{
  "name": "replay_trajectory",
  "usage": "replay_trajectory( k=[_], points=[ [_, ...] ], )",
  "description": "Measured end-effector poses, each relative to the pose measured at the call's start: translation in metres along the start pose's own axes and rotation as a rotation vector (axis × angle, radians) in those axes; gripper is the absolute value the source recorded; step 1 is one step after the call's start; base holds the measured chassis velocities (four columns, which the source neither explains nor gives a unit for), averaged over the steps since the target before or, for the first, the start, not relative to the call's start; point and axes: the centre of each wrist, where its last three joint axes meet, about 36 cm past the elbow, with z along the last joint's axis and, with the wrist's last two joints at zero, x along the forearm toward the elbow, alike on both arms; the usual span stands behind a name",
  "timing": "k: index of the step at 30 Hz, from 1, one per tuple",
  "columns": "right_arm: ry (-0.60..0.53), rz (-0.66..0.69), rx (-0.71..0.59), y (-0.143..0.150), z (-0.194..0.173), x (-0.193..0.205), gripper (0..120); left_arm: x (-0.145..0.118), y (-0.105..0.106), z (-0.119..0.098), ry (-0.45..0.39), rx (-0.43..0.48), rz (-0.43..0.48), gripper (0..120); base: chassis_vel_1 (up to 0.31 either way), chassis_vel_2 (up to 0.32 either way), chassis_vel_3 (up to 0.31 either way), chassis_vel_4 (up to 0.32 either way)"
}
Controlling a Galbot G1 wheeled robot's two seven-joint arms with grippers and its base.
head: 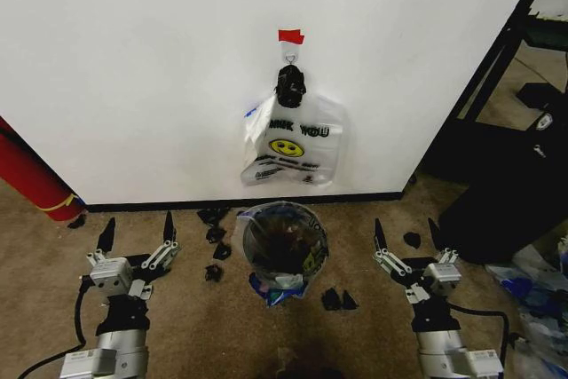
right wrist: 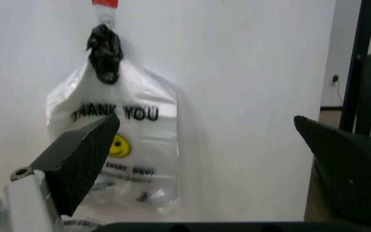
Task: Pick up the garbage bag from the wall and place it over the trash bin.
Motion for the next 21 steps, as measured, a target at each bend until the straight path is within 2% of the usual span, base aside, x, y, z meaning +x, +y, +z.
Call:
replay_trajectory(
  k=[13,21],
  points=[
    [0.01,0.01,-0.01,0.006,0.004,0.005,100,0.005,-0.002,0.007,-0.058,-0.002,0.016,100,0.0,0.0,0.0,0.0],
    [-0.009,0.005,-0.013,0.009,-0.007,-0.003,100,0.006,-0.002,0.006,-0.062,0.001,0.017,100,0.0,0.0,0.0,0.0]
  ],
)
